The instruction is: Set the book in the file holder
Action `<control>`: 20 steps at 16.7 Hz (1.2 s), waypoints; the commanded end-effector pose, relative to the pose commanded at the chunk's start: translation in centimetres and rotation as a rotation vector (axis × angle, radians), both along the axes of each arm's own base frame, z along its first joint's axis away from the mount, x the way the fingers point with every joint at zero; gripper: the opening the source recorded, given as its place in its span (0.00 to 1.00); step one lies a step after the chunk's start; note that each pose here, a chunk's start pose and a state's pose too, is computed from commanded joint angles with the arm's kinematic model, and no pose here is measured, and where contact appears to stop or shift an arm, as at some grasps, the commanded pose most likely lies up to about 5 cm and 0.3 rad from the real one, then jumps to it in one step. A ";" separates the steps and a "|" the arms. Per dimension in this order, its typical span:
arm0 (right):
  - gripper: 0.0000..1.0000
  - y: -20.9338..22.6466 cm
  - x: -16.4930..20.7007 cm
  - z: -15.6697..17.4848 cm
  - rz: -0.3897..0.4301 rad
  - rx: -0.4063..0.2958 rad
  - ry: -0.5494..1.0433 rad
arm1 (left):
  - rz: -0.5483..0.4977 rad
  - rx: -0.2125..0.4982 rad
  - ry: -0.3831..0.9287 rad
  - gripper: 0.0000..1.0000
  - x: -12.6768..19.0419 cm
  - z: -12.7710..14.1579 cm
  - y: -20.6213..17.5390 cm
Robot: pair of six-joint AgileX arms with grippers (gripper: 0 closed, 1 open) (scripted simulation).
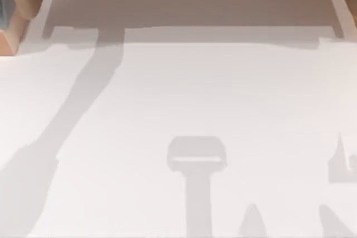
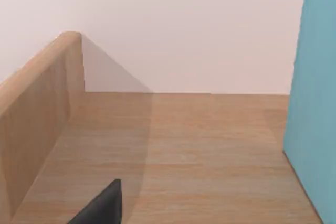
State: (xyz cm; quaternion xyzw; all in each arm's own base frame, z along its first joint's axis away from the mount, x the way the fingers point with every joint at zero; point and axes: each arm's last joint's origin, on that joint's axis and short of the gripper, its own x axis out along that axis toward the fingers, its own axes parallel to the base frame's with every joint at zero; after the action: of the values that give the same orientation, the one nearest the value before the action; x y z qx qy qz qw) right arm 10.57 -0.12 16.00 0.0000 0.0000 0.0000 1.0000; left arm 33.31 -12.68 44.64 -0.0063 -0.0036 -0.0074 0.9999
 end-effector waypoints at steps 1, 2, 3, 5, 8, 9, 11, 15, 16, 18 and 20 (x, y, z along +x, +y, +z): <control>1.00 0.0 0.0 0.0 0.000 0.000 0.000 | 0.000 -0.001 -0.002 1.00 1.5 0.1 -1.3; 1.00 0.0 0.0 0.0 0.000 0.000 0.000 | -0.001 -0.001 -0.004 1.00 2.8 0.1 -2.6; 1.00 0.0 0.0 0.0 0.000 0.000 0.000 | -0.001 -0.002 -0.005 1.00 4.0 0.0 -3.9; 1.00 0.0 0.0 0.0 0.000 0.000 0.000 | -0.002 -0.002 -0.006 1.00 5.8 -0.5 -6.0; 1.00 0.0 0.0 0.0 0.000 0.000 0.000 | -0.002 -0.001 -0.004 1.00 7.4 -1.3 -8.0; 1.00 0.0 0.0 0.0 0.000 0.000 0.000 | -0.002 0.000 -0.004 1.00 7.6 -1.4 -8.3; 1.00 0.0 0.0 0.0 0.000 0.000 0.000 | -0.002 0.000 -0.004 1.00 7.6 -1.4 -8.4; 1.00 0.0 0.0 0.0 0.000 0.000 0.000 | 0.000 0.000 -0.002 1.00 7.8 -1.5 -8.2; 1.00 0.0 0.0 0.0 0.000 0.000 0.000 | -0.001 0.000 -0.003 1.00 7.9 -1.4 -8.2; 1.00 0.0 0.0 0.0 0.000 0.000 0.000 | -0.003 0.000 -0.004 1.00 8.5 -1.4 -8.3; 1.00 0.0 0.0 0.0 0.000 0.000 0.000 | -0.003 0.000 -0.004 1.00 9.2 -1.4 -8.4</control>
State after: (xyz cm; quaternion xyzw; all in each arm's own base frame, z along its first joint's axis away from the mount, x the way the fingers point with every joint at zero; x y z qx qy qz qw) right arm 10.57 -0.12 16.00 0.0000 0.0000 0.0000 1.0000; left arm 42.50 -21.06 43.26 -0.0065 -0.0055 -0.0087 0.9999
